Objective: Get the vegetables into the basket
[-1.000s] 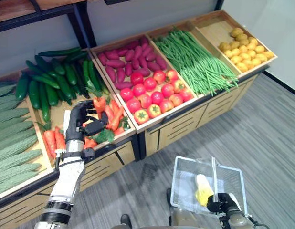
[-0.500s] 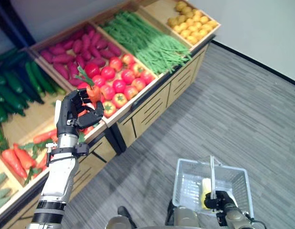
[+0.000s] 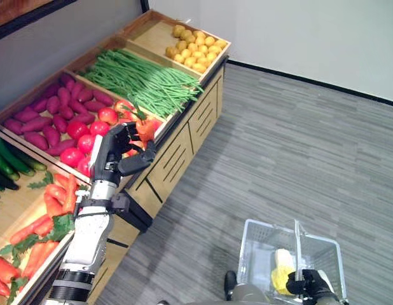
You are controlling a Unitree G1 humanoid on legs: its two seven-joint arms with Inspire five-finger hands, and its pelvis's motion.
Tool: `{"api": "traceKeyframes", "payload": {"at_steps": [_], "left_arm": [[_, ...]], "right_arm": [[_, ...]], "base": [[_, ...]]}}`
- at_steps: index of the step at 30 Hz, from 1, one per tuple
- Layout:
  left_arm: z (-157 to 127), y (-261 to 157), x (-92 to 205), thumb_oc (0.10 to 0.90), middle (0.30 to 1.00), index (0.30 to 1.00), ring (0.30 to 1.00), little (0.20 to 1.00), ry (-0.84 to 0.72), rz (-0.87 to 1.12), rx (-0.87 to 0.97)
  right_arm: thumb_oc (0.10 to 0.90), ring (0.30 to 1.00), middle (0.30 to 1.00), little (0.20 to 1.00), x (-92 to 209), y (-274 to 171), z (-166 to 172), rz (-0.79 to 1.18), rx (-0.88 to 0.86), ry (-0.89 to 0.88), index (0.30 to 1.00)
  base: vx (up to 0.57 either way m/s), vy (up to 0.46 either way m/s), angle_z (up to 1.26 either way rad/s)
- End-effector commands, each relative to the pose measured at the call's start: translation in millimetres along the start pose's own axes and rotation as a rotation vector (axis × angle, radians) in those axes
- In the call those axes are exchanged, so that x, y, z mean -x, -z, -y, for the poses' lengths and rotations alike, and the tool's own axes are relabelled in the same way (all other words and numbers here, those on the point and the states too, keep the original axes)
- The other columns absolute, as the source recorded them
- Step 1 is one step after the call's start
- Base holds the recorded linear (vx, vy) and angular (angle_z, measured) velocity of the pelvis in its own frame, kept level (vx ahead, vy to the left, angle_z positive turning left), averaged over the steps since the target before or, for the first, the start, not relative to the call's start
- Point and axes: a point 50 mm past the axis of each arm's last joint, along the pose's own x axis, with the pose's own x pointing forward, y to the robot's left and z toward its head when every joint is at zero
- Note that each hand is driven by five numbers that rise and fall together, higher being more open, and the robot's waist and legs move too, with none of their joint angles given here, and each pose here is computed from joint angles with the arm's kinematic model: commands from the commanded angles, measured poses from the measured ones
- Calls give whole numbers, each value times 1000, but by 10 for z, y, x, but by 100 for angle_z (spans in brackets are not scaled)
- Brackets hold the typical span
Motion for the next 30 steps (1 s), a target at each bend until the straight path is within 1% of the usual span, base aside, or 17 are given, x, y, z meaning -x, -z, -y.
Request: {"api": "traceKeyframes", "payload": {"at_steps": [1, 3, 5, 6, 8, 12, 13, 14, 19, 23, 25, 30], "left_arm": [[-2, -660, -225, 400, 300, 300, 300, 300, 33, 351, 36], [-4, -643, -183, 400, 300, 300, 300, 300, 11, 352, 20], [-33, -628, -167, 400, 300, 300, 300, 300, -10, 351, -4], [-45, -626, -159, 400, 300, 300, 300, 300, -7, 349, 4], [-7, -605, -154, 400, 300, 300, 300, 300, 32, 338, 9], [-27, -551, -132, 400, 300, 300, 300, 300, 38, 312, -14], [-69, -486, -113, 400, 300, 300, 300, 300, 24, 283, -36], [-74, -486, -111, 400, 300, 300, 300, 300, 27, 281, -39], [-140, -484, -84, 400, 300, 300, 300, 300, 27, 266, -77], [-192, -453, -61, 400, 300, 300, 300, 300, 13, 243, -98], [-180, -421, -41, 400, 300, 300, 300, 300, 15, 229, -81], [-97, -393, -60, 400, 300, 300, 300, 300, 40, 219, -42]], "right_arm": [[400, 300, 300, 300, -57, -257, 358, 108, -1, 130, 300], [400, 300, 300, 300, -88, -403, 392, 140, 13, 140, 300], [400, 300, 300, 300, -104, -499, 364, 165, 34, 125, 300], [400, 300, 300, 300, -102, -501, 337, 169, 39, 111, 300], [400, 300, 300, 300, -98, -480, 280, 162, 28, 87, 300], [400, 300, 300, 300, -82, -485, 102, 171, 9, 41, 300], [400, 300, 300, 300, -75, -521, 8, 184, 6, 15, 300], [400, 300, 300, 300, -74, -516, -3, 182, 2, 14, 300], [400, 300, 300, 300, -72, -524, 4, 190, 6, 28, 300], [400, 300, 300, 300, -62, -553, 19, 213, 5, 31, 300], [400, 300, 300, 300, -69, -611, 77, 235, 29, 42, 300], [400, 300, 300, 300, -85, -677, 259, 251, 18, 101, 300]], "base": [[-93, -161, -25], [1, -55, -107], [117, 61, -229], [137, 220, -308], [133, 406, -181], [-22, 418, -58], [-125, 253, -58], [-149, 177, -76], [-55, -11, -82], [87, -211, -40], [80, -309, -13], [26, -142, -2]]}}
